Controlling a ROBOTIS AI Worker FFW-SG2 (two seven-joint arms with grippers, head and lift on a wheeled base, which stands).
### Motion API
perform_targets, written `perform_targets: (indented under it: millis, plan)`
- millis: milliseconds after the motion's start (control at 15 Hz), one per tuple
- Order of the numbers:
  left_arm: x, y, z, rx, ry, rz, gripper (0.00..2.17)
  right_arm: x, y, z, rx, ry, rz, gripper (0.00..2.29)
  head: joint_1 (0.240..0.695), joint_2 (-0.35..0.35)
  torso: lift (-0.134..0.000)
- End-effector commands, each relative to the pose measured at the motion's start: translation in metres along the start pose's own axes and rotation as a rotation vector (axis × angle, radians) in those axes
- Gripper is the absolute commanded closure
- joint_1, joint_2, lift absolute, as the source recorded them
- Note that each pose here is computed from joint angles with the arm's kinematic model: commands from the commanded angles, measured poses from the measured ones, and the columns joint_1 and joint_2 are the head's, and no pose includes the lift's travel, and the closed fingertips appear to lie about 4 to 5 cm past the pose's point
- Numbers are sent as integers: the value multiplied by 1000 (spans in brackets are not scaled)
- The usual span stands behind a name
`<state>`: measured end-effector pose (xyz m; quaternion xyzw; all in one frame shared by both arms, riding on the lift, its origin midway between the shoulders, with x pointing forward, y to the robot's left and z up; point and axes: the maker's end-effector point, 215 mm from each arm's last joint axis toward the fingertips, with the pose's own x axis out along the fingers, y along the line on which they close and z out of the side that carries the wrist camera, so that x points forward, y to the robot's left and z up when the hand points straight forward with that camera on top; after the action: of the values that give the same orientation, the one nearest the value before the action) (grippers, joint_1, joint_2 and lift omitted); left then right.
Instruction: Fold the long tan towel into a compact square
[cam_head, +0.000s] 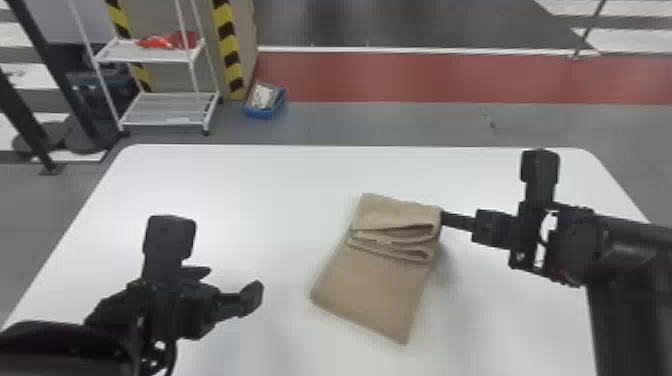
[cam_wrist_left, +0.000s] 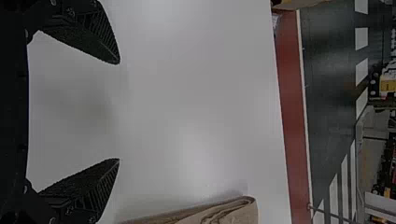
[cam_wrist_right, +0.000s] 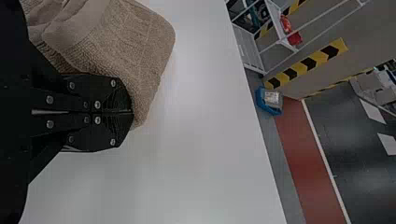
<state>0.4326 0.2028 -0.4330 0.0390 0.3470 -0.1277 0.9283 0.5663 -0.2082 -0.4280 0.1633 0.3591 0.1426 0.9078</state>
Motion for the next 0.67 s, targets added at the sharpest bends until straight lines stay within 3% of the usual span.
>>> perform_targets:
  millis: [0,333,600]
  plan:
    - [0,-3,1,1,-1,-5,151,11,2,10,-11,-22,11,2088,695,-5,-124]
    - [-2,-1,1,3,-4,-1,151,31,10,41,-44,-115,42,2088,695,-3,-124]
    - [-2,0,-1,0,-1,2,151,48,19,47,-37,-118,84,2088,695,10,-124]
